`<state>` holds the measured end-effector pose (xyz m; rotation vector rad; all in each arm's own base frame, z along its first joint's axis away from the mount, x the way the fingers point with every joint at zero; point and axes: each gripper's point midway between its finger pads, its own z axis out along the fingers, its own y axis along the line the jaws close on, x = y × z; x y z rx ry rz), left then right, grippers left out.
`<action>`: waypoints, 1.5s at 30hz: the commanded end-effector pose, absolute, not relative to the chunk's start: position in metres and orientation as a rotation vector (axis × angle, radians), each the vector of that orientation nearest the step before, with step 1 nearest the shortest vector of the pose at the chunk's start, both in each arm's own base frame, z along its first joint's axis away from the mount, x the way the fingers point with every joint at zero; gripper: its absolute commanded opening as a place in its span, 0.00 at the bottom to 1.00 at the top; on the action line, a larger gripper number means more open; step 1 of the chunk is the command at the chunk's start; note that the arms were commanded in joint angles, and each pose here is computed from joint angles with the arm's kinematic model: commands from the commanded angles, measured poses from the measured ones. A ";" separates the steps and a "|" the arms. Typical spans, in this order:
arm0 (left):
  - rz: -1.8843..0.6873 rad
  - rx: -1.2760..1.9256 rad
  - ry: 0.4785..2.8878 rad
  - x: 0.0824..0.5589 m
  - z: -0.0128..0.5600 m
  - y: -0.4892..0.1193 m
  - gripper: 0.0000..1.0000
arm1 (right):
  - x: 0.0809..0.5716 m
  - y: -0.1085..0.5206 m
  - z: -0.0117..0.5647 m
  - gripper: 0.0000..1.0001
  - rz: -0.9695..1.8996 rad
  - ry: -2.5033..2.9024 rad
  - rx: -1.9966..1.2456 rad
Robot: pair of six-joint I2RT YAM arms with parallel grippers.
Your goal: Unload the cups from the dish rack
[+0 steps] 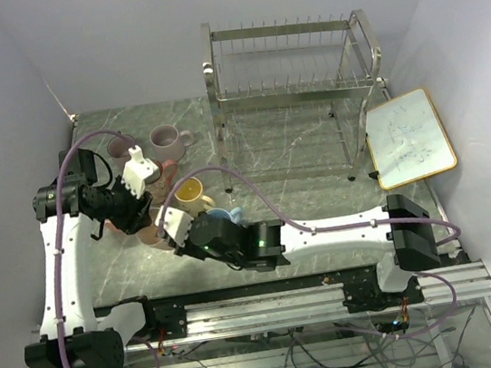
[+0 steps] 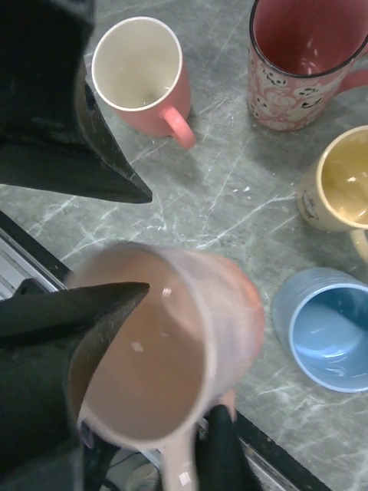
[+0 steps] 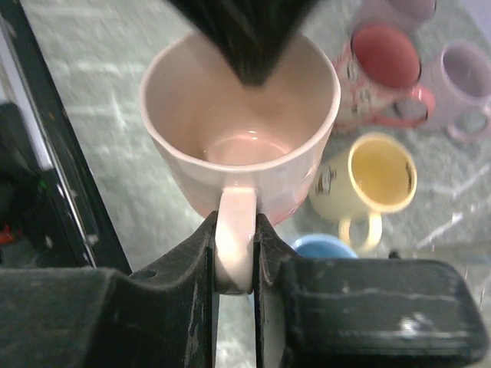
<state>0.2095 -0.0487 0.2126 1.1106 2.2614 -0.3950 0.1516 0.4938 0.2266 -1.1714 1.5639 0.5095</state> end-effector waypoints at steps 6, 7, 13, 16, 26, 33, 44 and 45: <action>-0.272 0.909 2.126 0.240 0.253 -0.049 0.89 | 0.182 0.404 0.273 0.00 0.578 1.618 -0.747; -0.256 0.884 2.123 0.243 0.254 -0.047 0.95 | 0.185 0.391 0.274 0.00 0.582 1.629 -0.708; -0.161 0.720 2.082 0.269 0.264 -0.036 0.99 | 0.217 0.316 0.242 0.00 0.525 1.758 -0.478; -0.108 0.617 2.046 0.280 0.267 -0.028 0.99 | 0.226 0.282 0.212 0.00 0.459 1.814 -0.376; 0.030 0.281 2.031 0.305 0.232 0.003 0.99 | 0.242 0.232 0.151 0.00 0.355 1.891 -0.215; -0.047 0.195 1.981 0.309 0.201 -0.005 1.00 | 0.244 0.233 0.128 0.00 0.368 1.900 -0.200; -0.108 0.285 1.829 0.289 0.159 -0.023 1.00 | 0.240 0.215 0.102 0.09 0.341 1.914 -0.133; -0.111 0.268 1.823 0.287 0.154 -0.023 1.00 | 0.240 0.215 0.102 0.13 0.343 1.917 -0.129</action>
